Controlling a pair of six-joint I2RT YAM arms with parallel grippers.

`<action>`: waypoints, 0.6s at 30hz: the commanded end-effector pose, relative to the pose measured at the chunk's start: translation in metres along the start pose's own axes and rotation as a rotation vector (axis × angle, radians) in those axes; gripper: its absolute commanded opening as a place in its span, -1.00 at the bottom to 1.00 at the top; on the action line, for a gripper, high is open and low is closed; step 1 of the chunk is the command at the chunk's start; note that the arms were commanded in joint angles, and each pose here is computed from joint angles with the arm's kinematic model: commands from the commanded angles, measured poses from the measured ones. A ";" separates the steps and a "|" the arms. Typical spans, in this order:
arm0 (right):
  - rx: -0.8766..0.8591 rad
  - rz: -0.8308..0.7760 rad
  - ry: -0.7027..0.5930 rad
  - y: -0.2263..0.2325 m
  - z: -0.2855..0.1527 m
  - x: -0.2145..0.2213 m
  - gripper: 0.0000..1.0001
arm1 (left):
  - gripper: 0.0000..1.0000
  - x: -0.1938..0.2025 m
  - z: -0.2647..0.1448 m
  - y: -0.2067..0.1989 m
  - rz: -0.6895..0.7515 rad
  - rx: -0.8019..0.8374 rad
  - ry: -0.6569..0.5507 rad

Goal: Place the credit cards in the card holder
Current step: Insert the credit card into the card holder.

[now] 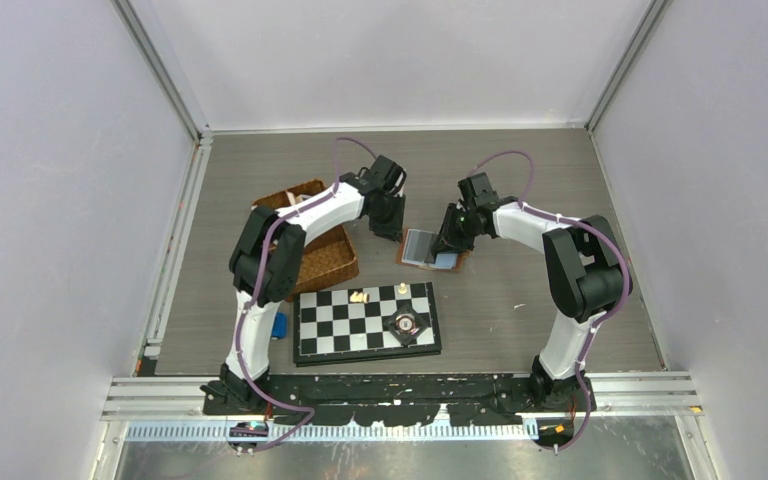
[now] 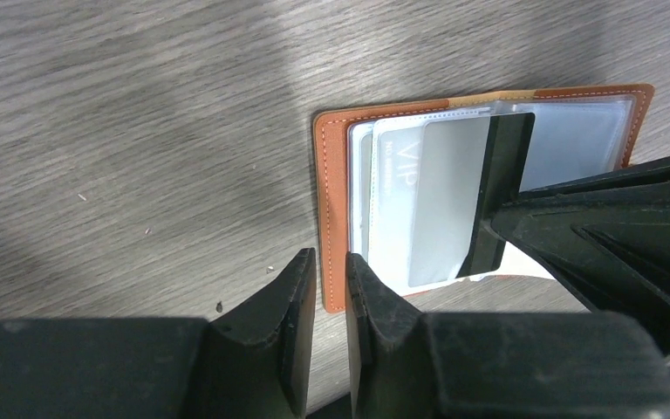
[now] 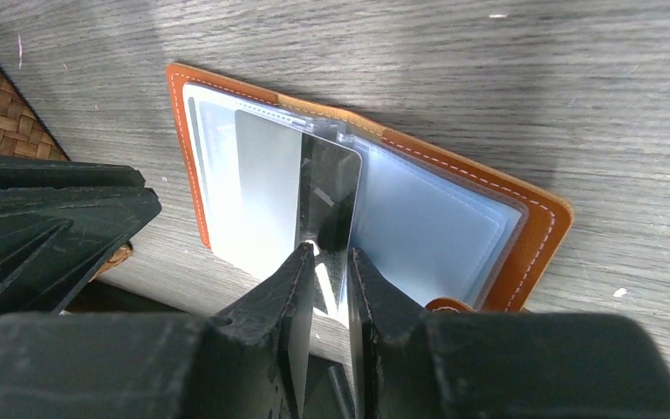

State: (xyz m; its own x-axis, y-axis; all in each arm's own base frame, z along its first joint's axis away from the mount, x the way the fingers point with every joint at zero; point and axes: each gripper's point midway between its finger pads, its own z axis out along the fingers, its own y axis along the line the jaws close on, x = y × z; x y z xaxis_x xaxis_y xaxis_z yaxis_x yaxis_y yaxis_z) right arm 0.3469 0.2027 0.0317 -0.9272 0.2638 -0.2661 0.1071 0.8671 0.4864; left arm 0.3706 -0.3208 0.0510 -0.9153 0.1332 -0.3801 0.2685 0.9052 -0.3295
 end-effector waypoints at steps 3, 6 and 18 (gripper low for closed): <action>-0.026 0.023 -0.043 0.010 -0.002 -0.012 -0.56 | -0.74 0.005 0.012 0.001 0.015 0.020 0.006; -0.034 0.029 -0.037 0.012 0.002 -0.014 -0.63 | -0.85 0.009 0.018 0.004 0.023 0.020 0.009; -0.084 0.043 -0.031 0.029 0.015 -0.015 -0.77 | -0.97 0.019 0.023 0.001 0.017 0.061 0.028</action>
State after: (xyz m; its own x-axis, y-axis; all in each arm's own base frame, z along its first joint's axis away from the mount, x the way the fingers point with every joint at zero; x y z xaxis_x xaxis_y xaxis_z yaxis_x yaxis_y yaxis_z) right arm 0.3521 0.2119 0.0242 -0.9257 0.3037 -0.2256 0.1510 0.8433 0.5158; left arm 0.3637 -0.3202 0.0264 -0.9240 0.1447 -0.3539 0.2744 0.8955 -0.3503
